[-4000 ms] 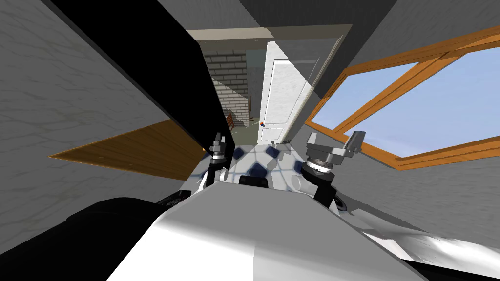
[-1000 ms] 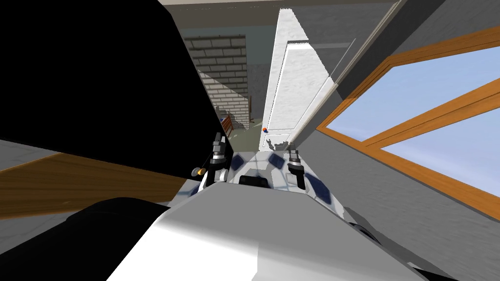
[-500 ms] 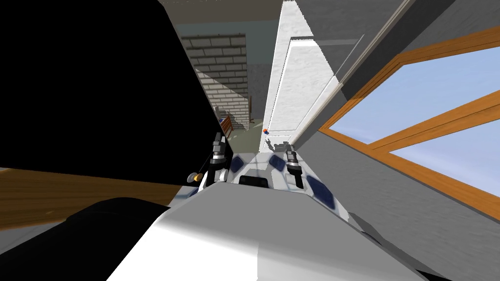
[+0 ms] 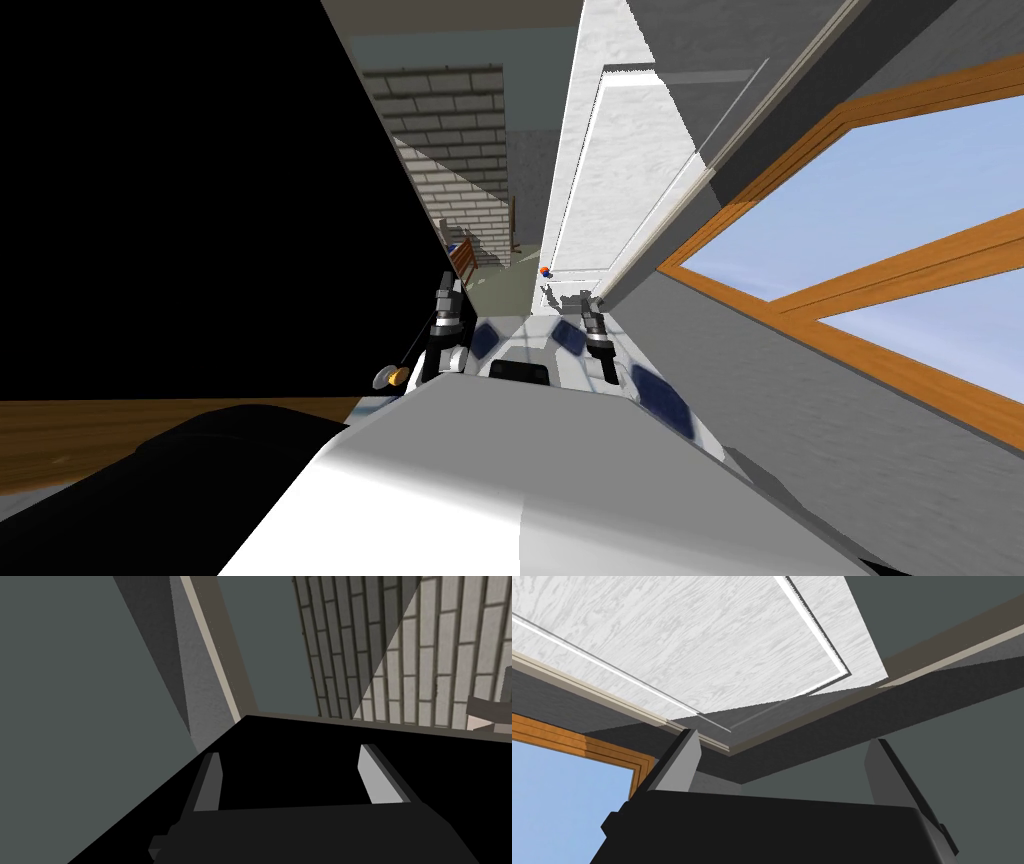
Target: Pull the door open
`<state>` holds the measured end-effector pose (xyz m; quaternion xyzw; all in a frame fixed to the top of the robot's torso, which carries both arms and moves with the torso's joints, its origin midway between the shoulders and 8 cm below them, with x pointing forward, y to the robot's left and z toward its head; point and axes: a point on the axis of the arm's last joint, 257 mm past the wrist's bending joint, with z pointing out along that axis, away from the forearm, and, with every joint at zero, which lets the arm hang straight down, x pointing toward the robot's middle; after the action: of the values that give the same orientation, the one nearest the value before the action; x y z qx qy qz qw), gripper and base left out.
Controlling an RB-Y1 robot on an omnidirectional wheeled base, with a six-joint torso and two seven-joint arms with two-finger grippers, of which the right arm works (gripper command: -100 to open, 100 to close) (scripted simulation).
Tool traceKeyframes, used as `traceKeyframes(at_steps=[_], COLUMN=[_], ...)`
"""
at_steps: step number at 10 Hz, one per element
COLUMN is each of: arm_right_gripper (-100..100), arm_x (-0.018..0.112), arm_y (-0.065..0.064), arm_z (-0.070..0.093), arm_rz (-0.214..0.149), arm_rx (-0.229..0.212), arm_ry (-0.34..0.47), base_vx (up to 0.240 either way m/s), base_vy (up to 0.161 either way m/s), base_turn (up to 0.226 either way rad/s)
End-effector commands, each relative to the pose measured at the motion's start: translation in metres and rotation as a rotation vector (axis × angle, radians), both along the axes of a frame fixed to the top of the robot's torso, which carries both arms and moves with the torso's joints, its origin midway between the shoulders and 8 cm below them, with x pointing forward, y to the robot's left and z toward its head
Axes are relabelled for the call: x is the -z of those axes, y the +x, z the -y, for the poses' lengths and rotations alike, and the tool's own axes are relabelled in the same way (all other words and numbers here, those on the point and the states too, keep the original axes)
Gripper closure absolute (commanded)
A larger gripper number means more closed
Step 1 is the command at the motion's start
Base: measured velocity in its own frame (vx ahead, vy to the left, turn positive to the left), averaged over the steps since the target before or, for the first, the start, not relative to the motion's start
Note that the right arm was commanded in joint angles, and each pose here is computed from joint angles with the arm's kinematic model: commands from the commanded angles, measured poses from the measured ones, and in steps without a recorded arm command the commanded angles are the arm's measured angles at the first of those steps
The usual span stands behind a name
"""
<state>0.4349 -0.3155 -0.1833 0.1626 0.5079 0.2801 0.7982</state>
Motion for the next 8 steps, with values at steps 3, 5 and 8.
traceKeyframes(at_steps=[3, 5, 8], arm_right_gripper=[-100, -100, -100], arm_x=[0.027, 0.041, 0.062], arm_y=[0.007, 0.010, 0.013], arm_z=[0.000, 0.000, 0.000], arm_rz=[-0.050, -0.076, -0.115], arm_rx=[0.026, 0.037, 0.051], arm_ry=[-0.084, -0.128, -0.193], base_vx=[0.102, 0.097, 0.091], base_vy=[0.017, 0.015, 0.015], base_turn=[0.002, 0.002, 0.001])
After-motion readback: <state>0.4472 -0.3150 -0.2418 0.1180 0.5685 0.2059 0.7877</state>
